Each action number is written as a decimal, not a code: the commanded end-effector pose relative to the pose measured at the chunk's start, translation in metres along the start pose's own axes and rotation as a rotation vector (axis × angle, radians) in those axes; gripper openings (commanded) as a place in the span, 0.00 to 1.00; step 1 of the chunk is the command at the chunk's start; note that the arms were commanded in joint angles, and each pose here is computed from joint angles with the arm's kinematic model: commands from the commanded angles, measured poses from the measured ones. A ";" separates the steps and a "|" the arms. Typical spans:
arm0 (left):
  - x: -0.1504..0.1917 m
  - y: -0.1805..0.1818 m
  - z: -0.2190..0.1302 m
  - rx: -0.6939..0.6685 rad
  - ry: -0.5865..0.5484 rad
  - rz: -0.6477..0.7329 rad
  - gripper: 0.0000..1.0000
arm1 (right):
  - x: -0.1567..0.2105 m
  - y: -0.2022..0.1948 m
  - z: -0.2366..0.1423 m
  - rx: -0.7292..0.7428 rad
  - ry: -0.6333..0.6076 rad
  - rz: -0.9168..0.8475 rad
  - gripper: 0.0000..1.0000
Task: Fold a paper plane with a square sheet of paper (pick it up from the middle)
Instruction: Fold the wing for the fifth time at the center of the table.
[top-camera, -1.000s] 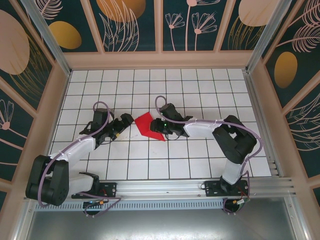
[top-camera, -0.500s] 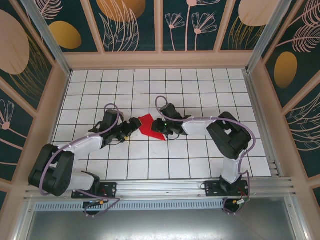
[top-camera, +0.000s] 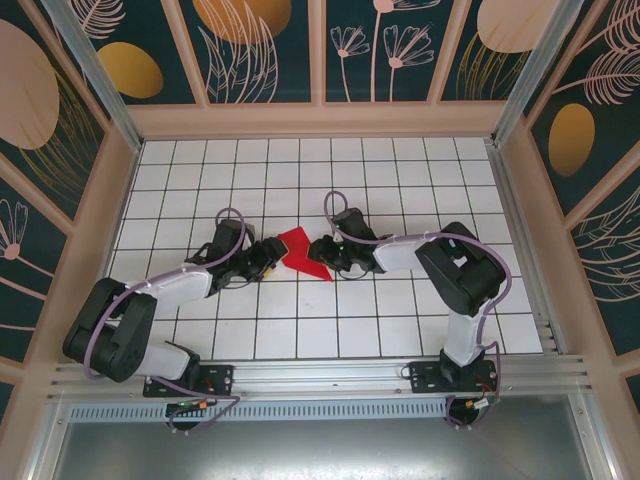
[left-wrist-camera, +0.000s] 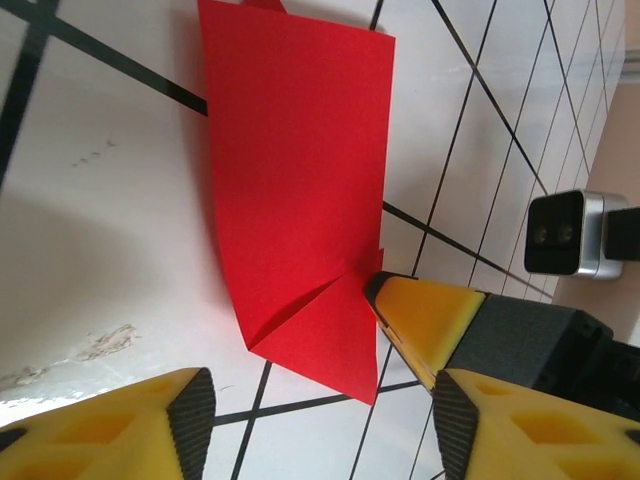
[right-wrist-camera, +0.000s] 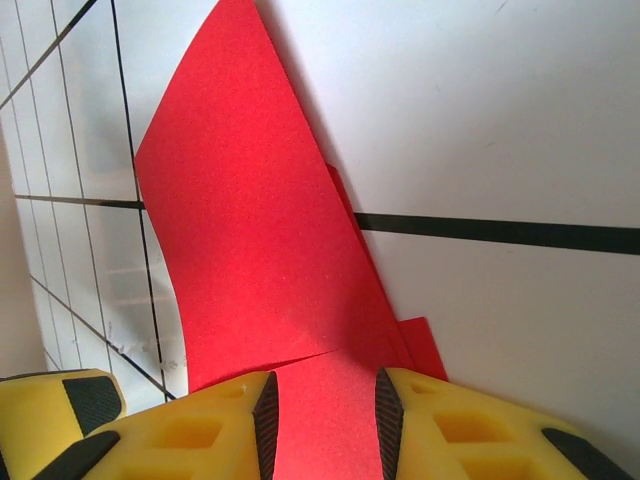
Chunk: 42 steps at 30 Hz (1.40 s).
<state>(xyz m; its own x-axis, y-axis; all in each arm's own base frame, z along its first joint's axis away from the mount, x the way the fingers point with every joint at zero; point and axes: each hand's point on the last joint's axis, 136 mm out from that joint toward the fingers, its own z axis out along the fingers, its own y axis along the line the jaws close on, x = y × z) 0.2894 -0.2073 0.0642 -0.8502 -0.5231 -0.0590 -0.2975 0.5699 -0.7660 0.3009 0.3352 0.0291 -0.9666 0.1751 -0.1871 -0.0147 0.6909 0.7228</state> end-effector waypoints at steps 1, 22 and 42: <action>0.002 -0.007 0.006 0.030 0.017 -0.015 0.58 | 0.006 -0.014 -0.001 0.016 0.020 0.043 0.34; 0.013 -0.010 0.030 0.079 0.113 -0.037 0.45 | 0.005 -0.015 -0.006 -0.011 0.021 0.064 0.35; 0.016 -0.012 0.036 0.124 0.134 -0.035 0.28 | 0.003 0.019 -0.016 -0.185 0.004 -0.090 0.38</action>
<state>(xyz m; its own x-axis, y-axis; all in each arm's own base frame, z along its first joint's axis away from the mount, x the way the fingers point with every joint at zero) 0.2945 -0.2389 0.0463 -0.8830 -0.4662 0.0535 -0.3032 0.4799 -0.8233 0.2936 0.3327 0.0358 -0.9673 0.1541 -0.2015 -0.0685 0.6062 0.7924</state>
